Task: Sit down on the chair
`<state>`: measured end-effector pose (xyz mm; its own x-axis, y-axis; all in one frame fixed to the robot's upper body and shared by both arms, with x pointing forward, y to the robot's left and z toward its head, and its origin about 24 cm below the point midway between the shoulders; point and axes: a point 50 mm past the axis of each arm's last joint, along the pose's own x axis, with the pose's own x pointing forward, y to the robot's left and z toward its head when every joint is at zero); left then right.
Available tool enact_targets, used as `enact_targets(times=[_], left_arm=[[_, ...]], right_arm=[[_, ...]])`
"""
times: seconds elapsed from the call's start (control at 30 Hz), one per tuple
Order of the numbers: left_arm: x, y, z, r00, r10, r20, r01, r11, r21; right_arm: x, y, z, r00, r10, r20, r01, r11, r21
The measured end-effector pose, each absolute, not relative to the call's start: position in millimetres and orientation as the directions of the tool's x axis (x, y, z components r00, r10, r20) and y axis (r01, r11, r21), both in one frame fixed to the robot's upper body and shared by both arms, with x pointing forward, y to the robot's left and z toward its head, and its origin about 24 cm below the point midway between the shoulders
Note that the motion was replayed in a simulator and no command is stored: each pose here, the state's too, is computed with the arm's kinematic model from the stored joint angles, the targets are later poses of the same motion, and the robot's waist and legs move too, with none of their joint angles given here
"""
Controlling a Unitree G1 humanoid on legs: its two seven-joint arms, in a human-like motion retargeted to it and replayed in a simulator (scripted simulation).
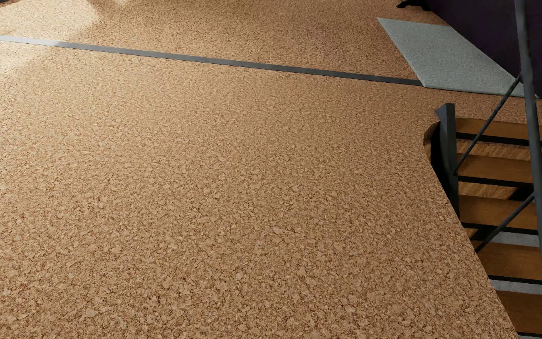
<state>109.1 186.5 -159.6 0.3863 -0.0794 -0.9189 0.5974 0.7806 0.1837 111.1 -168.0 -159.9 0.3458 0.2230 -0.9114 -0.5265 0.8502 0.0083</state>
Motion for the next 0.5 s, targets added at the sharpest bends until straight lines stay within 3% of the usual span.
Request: enact_targets(times=[0.03,0.13,0.2,0.3,0.37,0.5], left_arm=[[116,197,-157,0.396,-0.044,-0.917,0.586,0.781,0.215],[132,228,-142,0.425,-0.043,-0.904,0.685,0.669,0.29],[129,249,-139,0.414,0.025,-0.91,0.676,0.661,0.326],[110,275,-142,0.378,0.202,-0.904,0.563,0.725,0.398],[101,280,-144,0.355,0.253,-0.9,0.535,0.734,0.418],[98,265,-148,0.363,0.168,-0.917,0.575,0.734,0.362]], right_arm=[[118,-166,-158,0.368,0.225,-0.902,-0.555,0.832,-0.018],[135,-195,-147,0.383,0.21,-0.9,-0.606,0.792,-0.074],[136,-213,-145,0.386,0.158,-0.909,-0.631,0.764,-0.135],[119,-240,-151,0.387,-0.045,-0.921,-0.48,0.843,-0.243],[105,-248,-155,0.351,-0.137,-0.926,-0.393,0.876,-0.279],[100,-240,-156,0.351,-0.054,-0.935,-0.461,0.859,-0.222]])
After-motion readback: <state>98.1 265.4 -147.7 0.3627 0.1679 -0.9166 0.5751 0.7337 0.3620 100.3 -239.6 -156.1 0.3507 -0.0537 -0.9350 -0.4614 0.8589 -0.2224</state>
